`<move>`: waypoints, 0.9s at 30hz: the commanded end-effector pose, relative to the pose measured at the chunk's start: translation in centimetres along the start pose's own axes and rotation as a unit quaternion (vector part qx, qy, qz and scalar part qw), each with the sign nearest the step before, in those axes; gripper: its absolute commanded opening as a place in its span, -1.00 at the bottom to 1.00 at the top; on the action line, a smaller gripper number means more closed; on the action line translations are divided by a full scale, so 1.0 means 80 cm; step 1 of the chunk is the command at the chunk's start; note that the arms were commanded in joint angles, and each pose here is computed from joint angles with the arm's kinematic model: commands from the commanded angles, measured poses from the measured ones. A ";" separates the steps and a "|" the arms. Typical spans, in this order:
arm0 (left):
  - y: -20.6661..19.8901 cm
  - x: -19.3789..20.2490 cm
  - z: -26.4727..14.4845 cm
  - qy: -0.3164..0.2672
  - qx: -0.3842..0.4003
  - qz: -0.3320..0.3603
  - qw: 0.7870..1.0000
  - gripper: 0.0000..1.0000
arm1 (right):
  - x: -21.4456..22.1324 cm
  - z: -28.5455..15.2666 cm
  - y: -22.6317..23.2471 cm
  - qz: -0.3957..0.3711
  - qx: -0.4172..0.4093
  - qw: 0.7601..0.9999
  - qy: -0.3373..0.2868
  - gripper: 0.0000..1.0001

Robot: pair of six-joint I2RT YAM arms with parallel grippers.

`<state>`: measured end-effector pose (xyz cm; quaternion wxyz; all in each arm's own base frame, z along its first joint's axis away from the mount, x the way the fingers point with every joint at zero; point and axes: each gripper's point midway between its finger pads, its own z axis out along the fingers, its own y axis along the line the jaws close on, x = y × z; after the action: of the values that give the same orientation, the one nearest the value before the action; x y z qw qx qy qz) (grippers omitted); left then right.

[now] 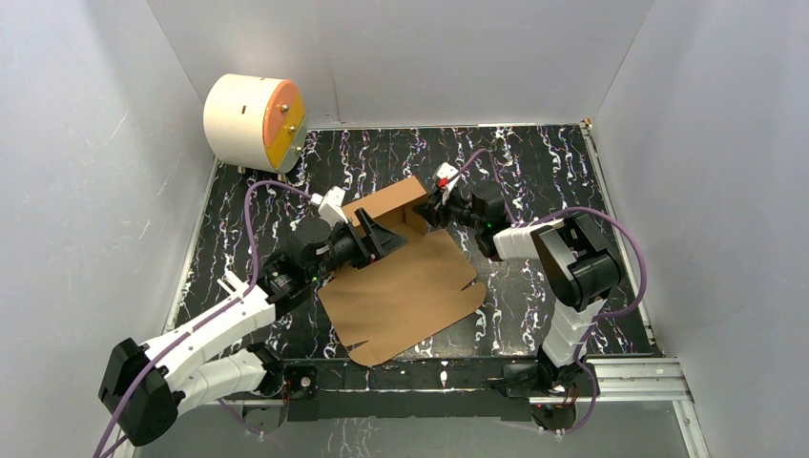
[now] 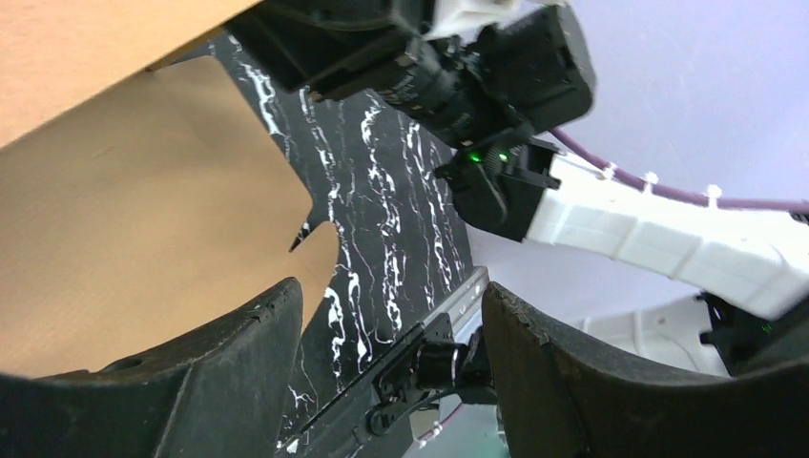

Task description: Fold the paper box

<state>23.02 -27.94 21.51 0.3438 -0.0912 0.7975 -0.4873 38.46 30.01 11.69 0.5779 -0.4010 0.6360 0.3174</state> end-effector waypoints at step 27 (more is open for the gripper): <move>0.034 -0.188 0.056 0.031 -0.199 0.264 0.943 0.37 | -0.004 -0.007 0.009 0.002 0.003 1.000 -0.013 -0.20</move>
<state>36.43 -21.93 24.10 0.4138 0.0342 0.8893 -0.1917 37.78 29.61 10.62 0.5698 -0.3927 0.6471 0.3199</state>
